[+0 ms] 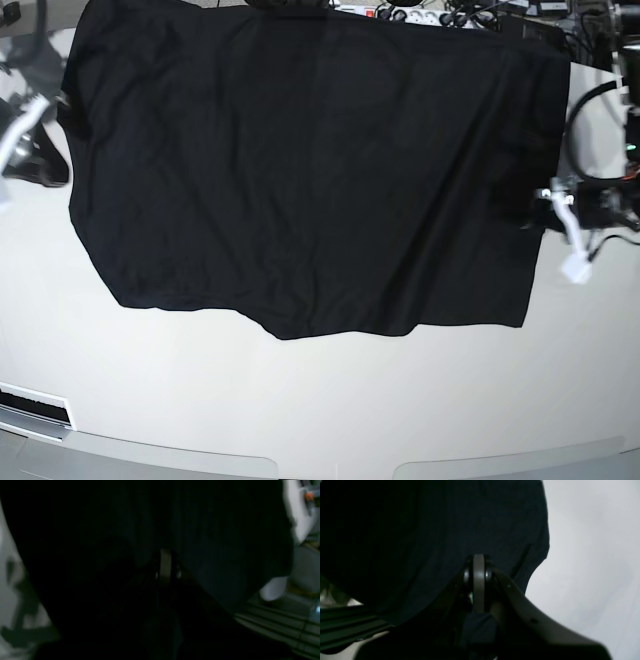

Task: Layout the t-shirt on the table in an organized manner, then fold the t-shirt properly
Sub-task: 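Release the shirt and move both grippers to its side edges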

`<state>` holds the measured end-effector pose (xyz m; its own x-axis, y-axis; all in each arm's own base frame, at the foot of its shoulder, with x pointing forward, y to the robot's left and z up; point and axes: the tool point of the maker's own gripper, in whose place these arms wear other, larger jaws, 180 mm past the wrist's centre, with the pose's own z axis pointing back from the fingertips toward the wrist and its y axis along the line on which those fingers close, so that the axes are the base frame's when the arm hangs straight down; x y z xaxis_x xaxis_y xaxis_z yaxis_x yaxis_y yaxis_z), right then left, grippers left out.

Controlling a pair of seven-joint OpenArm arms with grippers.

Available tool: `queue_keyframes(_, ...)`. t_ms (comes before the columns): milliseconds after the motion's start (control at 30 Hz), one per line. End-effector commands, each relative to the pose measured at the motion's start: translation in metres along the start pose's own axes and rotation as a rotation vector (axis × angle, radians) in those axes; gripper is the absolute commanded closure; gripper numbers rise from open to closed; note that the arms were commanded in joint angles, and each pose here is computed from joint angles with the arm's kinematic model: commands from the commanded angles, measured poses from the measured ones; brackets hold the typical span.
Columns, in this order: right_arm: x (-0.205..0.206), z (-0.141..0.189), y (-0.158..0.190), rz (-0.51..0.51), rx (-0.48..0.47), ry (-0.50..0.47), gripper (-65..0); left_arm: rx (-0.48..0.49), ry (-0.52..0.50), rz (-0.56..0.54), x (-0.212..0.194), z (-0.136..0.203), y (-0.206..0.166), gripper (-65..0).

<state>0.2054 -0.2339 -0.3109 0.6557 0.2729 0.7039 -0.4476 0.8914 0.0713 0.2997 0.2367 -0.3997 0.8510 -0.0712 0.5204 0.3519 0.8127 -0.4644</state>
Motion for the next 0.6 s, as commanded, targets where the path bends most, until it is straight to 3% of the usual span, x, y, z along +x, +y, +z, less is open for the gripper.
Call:
queue_keyframes(0,0.010,-0.006,-0.003,0.018,-0.005,-0.025,0.0,0.014,-0.057,-0.042,0.022,0.004,0.001,0.0)
queue_keyframes(233,-0.011,-0.069,-0.023,0.050,-0.084,0.132,0.0,0.133,0.080,-0.234,-0.007,-0.036,0.005,0.0)
queue_keyframes(367,-0.027,-0.089,-0.024,0.051,-0.066,0.180,0.0,0.234,0.148,-0.285,-0.023,-0.031,0.026,0.0)
queue_keyframes(567,-0.028,-0.093,-0.024,0.036,-0.053,0.173,0.0,0.316,0.149,-0.291,-0.023,-0.018,0.045,0.0)
